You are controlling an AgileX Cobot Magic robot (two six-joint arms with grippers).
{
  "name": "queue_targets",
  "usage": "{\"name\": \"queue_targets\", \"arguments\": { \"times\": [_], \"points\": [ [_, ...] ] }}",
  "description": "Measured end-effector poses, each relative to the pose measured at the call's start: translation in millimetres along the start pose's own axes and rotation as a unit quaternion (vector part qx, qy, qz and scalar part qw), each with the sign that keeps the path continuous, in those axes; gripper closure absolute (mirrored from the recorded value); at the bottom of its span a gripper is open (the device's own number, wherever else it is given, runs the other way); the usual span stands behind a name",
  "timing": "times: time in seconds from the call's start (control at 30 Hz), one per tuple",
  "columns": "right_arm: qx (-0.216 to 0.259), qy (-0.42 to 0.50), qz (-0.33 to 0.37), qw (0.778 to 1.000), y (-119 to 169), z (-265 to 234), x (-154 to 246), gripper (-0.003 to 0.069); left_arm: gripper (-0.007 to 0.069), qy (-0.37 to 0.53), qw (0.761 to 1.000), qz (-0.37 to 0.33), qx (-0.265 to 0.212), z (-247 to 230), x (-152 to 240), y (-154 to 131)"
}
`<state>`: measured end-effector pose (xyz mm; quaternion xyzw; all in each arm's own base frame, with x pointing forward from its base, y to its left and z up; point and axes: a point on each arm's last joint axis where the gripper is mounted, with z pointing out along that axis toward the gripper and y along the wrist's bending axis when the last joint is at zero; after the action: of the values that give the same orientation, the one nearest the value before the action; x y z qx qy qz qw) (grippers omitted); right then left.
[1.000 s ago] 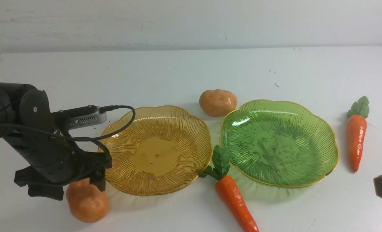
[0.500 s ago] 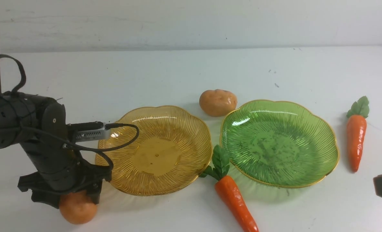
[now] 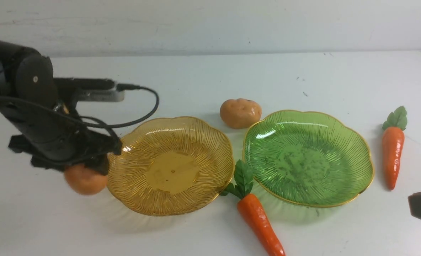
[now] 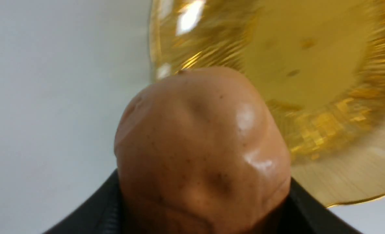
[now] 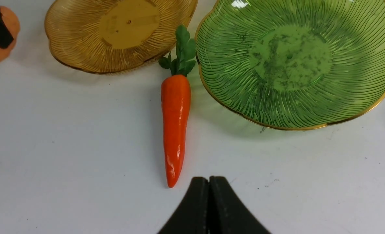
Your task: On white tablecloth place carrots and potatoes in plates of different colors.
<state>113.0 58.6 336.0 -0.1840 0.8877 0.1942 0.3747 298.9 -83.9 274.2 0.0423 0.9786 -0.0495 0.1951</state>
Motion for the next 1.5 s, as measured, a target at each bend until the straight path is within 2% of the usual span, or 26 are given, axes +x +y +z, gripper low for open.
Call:
{"name": "queue_targets", "arguments": {
  "times": [0.17,0.43,0.6,0.77,0.9,0.93,1.03,1.07,1.1,1.17,1.2,1.23,1.27,1.33,1.43,1.5],
  "points": [
    [-0.034,-0.028,-0.02,0.999,4,6,-9,0.0674,0.0204,-0.07,0.993,0.082,0.053,12,-11,-36],
    [-0.089,0.039,-0.005,0.995,-4,55,-19,0.0673,0.0149,-0.043,0.993,0.099,0.055,60,-12,-49],
    [-0.094,0.117,-0.015,0.989,-10,99,-14,0.067,0.0048,-0.018,0.994,0.099,0.05,83,-10,-49],
    [-0.098,0.164,-0.063,0.979,7,133,-6,0.0659,-0.0016,-0.024,0.993,0.099,0.051,78,-15,-51],
    [-0.066,0.189,-0.105,0.974,23,164,4,0.0604,-0.0022,-0.015,0.993,0.101,0.052,70,-22,-53],
    [-0.054,0.198,-0.107,0.973,25,176,8,0.055,-0.0019,-0.007,0.993,0.102,0.052,65,-24,-54],
    [-0.03,0.213,-0.098,0.972,26,194,14,0.0461,0.0026,0.008,0.993,0.104,0.051,56,-29,-56],
    [-0.018,0.224,-0.087,0.97,26,206,16,0.0396,0.0073,0.017,0.993,0.108,0.049,48,-34,-57],
    [-0.015,0.228,-0.084,0.97,26,210,16,0.0368,0.0116,0.028,0.992,0.112,0.045,43,-35,-57],
    [-0.01,0.235,-0.077,0.969,27,220,16,0.0296,0.027,0.042,0.991,0.121,0.035,32,-38,-55],
    [-0.007,0.238,-0.075,0.968,27,229,15,0.0236,0.0388,0.048,0.991,0.126,0.028,23,-39,-54],
    [-0.006,0.244,-0.074,0.967,26,236,16,0.0213,0.0463,0.049,0.99,0.128,0.024,18,-39,-53],
    [-0.005,0.247,-0.074,0.966,27,240,16,0.02,0.0531,0.046,0.99,0.132,0.02,10,-39,-52],
    [-0.003,0.252,-0.072,0.965,26,249,17,0.0178,0.0582,0.038,0.99,0.134,0.018,-2,-38,-51],
    [0.0,0.271,-0.071,0.96,24,265,22,0.0187,0.062,0.019,0.99,0.136,0.017,-23,-36,-48],
    [0.002,0.281,-0.071,0.957,24,272,25,0.0234,0.0629,0.003,0.99,0.139,0.014,-40,-33,-46]
  ]
}}
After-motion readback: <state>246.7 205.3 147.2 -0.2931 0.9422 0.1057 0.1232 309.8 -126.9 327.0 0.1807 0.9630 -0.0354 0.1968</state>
